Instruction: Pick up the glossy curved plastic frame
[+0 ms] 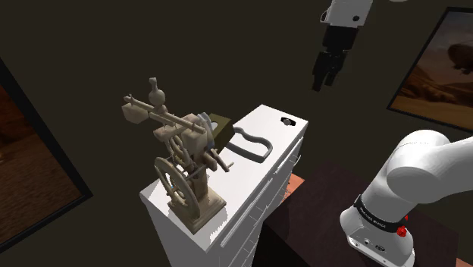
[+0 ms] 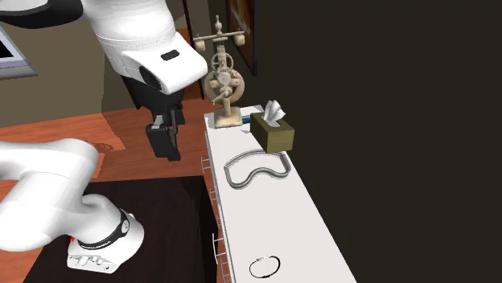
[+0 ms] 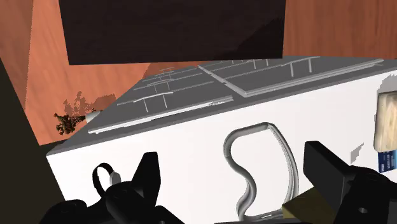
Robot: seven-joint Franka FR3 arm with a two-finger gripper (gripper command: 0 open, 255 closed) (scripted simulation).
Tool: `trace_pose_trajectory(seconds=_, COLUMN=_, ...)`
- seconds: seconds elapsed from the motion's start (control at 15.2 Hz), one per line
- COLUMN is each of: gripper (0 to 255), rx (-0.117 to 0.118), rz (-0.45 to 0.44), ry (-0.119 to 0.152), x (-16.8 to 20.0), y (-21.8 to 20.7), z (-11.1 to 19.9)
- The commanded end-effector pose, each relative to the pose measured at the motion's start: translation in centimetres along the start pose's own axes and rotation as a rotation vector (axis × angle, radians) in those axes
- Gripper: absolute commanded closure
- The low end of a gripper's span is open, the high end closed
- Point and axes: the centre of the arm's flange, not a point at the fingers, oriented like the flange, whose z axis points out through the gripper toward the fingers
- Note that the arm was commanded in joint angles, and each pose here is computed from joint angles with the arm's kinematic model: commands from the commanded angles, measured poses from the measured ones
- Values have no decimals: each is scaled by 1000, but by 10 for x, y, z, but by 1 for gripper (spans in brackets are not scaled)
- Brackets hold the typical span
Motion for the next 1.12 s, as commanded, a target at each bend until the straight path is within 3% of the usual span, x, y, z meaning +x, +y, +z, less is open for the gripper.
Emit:
trace_pose_trajectory(seconds=0.0, gripper=0, rx=0, rz=0, ry=0, x=0, y=0, z=0)
trace_pose_trajectory(seconds=1.06, gripper=0, rx=-110, rz=-364, ry=35, x=120, y=-56, z=164)
